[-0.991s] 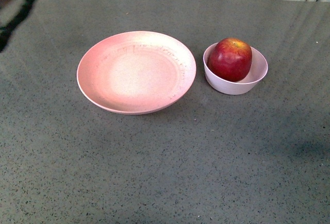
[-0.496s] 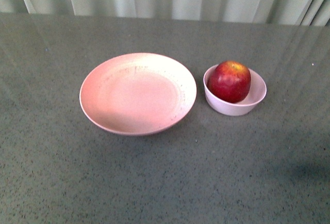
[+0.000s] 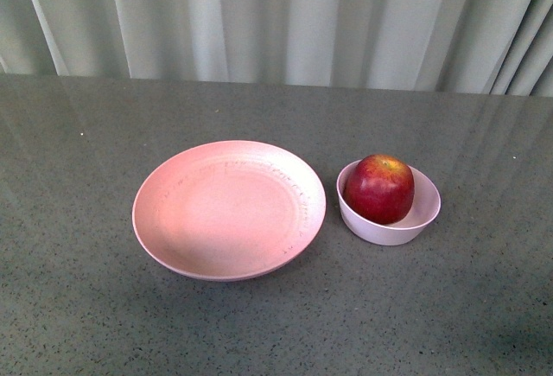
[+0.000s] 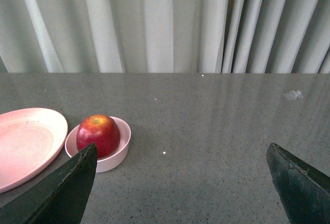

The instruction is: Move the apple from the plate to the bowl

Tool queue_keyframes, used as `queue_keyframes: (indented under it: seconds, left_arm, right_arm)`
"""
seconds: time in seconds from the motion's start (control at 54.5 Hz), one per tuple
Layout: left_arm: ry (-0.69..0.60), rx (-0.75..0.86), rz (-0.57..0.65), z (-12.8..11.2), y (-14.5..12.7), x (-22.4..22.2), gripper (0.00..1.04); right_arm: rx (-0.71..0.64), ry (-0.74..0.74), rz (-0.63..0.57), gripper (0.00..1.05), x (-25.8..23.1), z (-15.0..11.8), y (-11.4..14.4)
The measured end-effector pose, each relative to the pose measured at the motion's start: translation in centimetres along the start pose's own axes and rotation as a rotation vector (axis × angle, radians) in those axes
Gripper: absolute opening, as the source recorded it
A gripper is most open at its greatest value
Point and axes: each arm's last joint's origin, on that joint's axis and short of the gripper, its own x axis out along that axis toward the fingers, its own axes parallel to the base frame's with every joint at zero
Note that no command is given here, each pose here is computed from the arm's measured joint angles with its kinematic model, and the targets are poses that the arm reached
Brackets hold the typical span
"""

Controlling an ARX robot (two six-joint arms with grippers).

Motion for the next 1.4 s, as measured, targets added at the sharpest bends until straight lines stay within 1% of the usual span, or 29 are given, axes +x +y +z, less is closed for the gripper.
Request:
queue_keyframes:
  seconds: [0.073, 0.165, 0.606, 1.395]
  left_arm:
    - [0.000, 0.000, -0.026, 0.0, 0.5, -0.5, 0.02]
    - [-0.004, 0.000, 0.003, 0.1, 1.2, -1.4, 0.02]
    - [-0.025, 0.001, -0.002, 0.7, 1.2, -3.7, 0.02]
    - [-0.032, 0.001, -0.002, 0.8, 1.2, -5.6, 0.02]
  right_arm:
    - [0.000, 0.000, 0.000, 0.96, 0.0, 0.0, 0.0]
    - [0.000, 0.000, 0.000, 0.96, 0.0, 0.0, 0.0]
    - [0.000, 0.000, 0.000, 0.96, 0.0, 0.0, 0.0]
    - [0.000, 0.000, 0.000, 0.96, 0.0, 0.0, 0.0]
